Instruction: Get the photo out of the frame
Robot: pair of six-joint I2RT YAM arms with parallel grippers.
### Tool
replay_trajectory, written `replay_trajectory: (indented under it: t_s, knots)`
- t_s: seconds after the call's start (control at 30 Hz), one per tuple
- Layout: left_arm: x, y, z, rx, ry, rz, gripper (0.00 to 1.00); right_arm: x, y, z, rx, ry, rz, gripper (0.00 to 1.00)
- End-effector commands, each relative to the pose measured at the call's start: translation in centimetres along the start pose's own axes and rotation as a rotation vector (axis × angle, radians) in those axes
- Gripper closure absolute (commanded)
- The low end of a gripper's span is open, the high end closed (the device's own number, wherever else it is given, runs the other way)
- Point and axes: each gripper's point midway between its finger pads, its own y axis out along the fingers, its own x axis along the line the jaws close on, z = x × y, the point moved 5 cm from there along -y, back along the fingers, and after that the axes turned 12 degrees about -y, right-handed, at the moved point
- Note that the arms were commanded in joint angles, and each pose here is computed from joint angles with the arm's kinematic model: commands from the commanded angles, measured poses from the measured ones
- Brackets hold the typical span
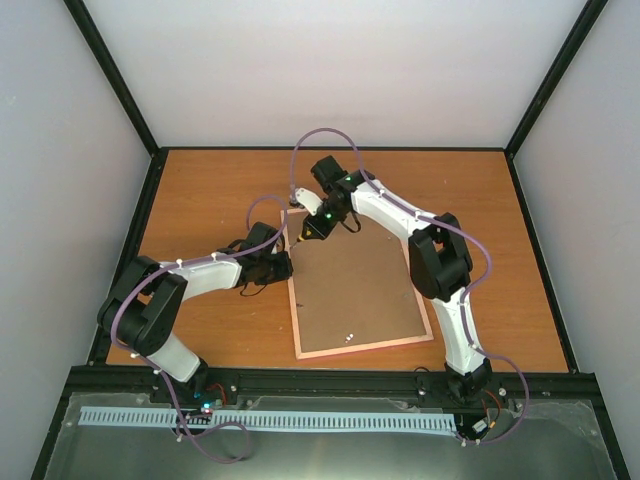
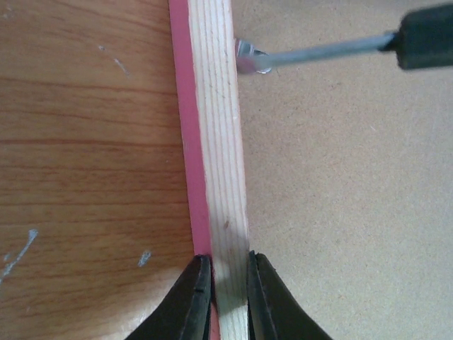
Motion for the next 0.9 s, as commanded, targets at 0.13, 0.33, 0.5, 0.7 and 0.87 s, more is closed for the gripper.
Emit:
replay_trajectory:
  t_s: [0.13, 0.33, 0.5, 0.7, 0.87]
  knots:
    - [2.1, 1.0, 1.8, 0.068, 0.008, -0.064, 0.95, -2.8, 1.4, 0.3, 0.046, 0.104, 0.165, 0.97]
    - [2.5, 0.8, 1.9, 0.064, -0.006, -0.076, 0.95, -3.8, -0.8, 1.7, 0.138, 0.217, 0.345, 0.97]
    - [2.3, 0.6, 1.8, 0.056, -0.012, -0.067, 0.95, -0.6, -4.6, 1.3, 0.057, 0.189, 0.283, 0.97]
    - [0.5, -0.4, 0.7, 0.026, 0.015, -0.020, 0.95, 4.2, -8.7, 1.4, -0.086, 0.075, 0.178, 0.97]
    - [-1.0, -1.0, -0.8, -0.005, 0.069, -0.026, 0.93, 6.5, -9.1, 4.0, -0.100, -0.005, 0.161, 0.97]
